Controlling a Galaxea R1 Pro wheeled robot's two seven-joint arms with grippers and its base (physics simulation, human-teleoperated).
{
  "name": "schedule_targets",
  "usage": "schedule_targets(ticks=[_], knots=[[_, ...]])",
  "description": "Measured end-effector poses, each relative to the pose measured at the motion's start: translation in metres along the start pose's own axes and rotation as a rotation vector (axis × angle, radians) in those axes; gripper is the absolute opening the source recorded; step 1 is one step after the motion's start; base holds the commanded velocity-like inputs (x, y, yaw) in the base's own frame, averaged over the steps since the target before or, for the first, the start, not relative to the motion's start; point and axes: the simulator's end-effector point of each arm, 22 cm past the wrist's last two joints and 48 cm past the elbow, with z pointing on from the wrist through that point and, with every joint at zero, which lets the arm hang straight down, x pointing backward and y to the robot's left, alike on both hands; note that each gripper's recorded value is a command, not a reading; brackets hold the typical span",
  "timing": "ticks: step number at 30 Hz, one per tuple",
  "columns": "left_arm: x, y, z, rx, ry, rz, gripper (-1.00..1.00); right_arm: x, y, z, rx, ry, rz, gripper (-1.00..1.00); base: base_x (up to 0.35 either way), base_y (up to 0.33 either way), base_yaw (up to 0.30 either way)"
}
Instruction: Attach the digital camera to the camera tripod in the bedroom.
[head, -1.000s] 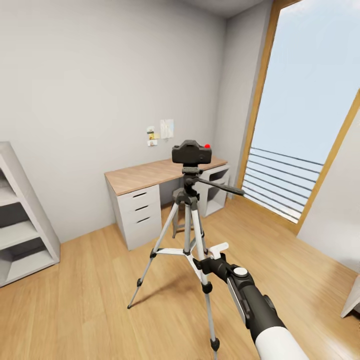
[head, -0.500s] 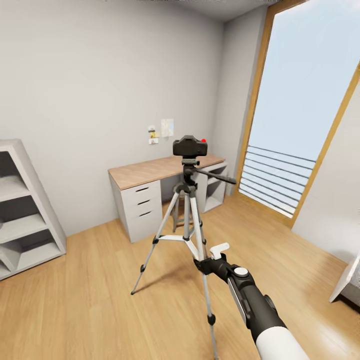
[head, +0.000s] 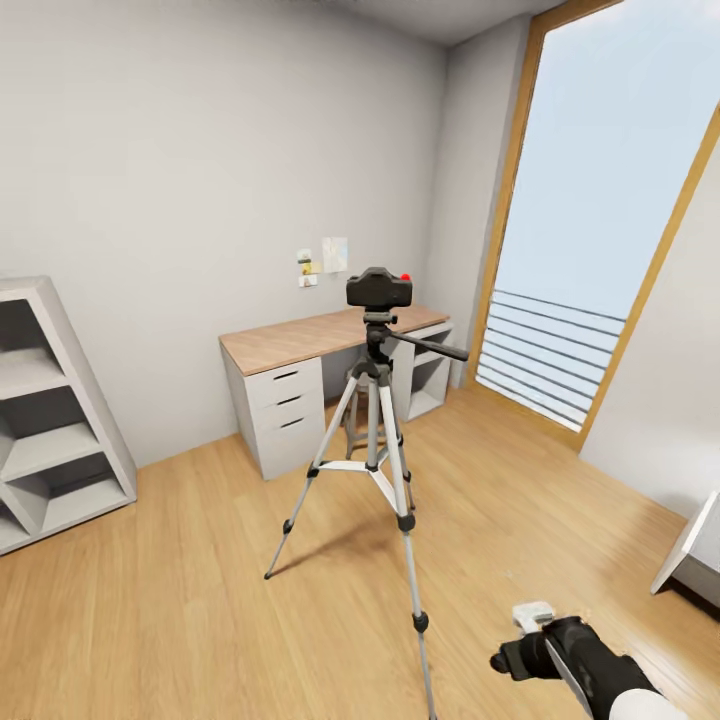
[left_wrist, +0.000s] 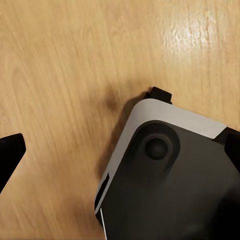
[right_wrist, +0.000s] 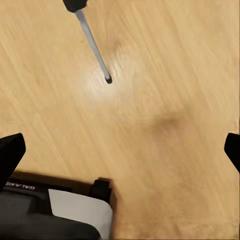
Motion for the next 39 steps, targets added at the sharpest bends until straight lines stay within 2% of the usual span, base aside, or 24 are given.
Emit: schedule_targets(ticks=[4,7,13,17,23,26,27,31,39], knots=[[-0.001,0.0,0.0,0.0,-0.001,0.0,1.0,0.066,0.002,0.018,-0.021,0.09,0.012,1.0,0.0,0.0,0.0],[-0.001,0.0,0.0,0.0,-0.002,-0.001,1.0,0.119,0.006,0.028,-0.021,0.13,0.01,1.0,0.0,0.0,0.0],[0.0,0.001,0.0,-0.001,0.0,-0.004,1.0,0.15,-0.002,0.031,0.036,0.133,0.001,1.0,0.0,0.0,0.0],[0.0,0.001,0.0,-0.001,0.001,-0.005,1.0,0.175,-0.002,0.032,0.046,0.147,-0.001,1.0,0.0,0.0,0.0],[0.0,0.0,0.0,0.0,0.001,-0.007,1.0,0.187,0.002,0.033,0.042,0.135,0.005,1.0,0.0,0.0,0.0],[0.001,0.0,0.0,0.0,0.001,-0.007,1.0,0.214,0.01,0.033,0.032,0.106,0.032,1.0,0.0,0.0,0.0],[0.001,0.0,0.0,0.0,0.002,-0.007,1.0,0.237,0.016,0.032,0.028,0.097,0.063,1.0,0.0,0.0,0.0],[0.001,-0.001,0.0,0.001,0.002,-0.005,1.0,0.269,0.021,0.028,0.03,0.107,0.11,1.0,0.0,0.0,0.0],[0.001,-0.003,0.0,0.007,0.001,0.0,1.0,0.291,0.028,0.026,0.031,0.114,0.155,1.0,0.0,0.0,0.0]])
